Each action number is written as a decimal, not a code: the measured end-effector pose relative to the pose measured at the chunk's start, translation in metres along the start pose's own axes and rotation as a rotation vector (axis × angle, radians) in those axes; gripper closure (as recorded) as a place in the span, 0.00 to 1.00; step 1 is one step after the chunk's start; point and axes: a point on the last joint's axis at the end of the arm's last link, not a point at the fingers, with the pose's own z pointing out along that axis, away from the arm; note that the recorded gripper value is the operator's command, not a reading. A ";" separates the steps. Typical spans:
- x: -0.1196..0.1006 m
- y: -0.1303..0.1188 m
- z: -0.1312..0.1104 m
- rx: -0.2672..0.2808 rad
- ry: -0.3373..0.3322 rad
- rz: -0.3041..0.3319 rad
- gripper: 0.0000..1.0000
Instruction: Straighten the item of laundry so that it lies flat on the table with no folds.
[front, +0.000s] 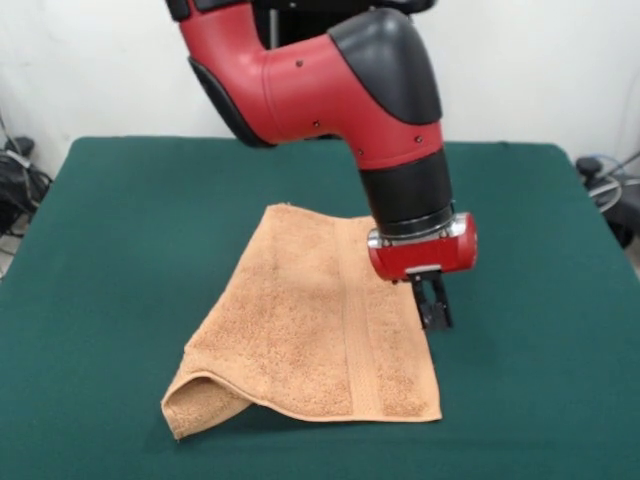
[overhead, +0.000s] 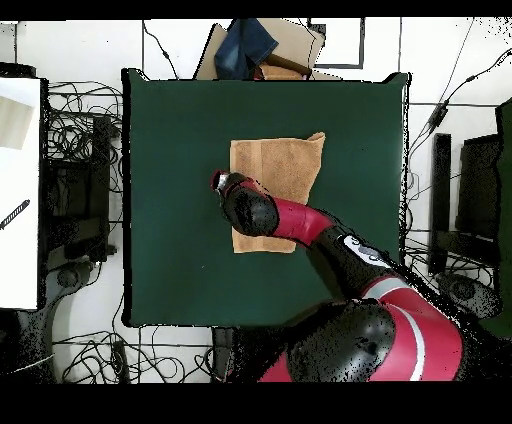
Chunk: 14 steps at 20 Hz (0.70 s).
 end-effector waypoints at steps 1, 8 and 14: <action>0.001 -0.003 0.001 -0.003 0.002 0.002 1.00; -0.006 0.002 -0.023 -0.005 0.029 -0.022 1.00; -0.029 0.016 -0.082 0.032 0.104 -0.070 1.00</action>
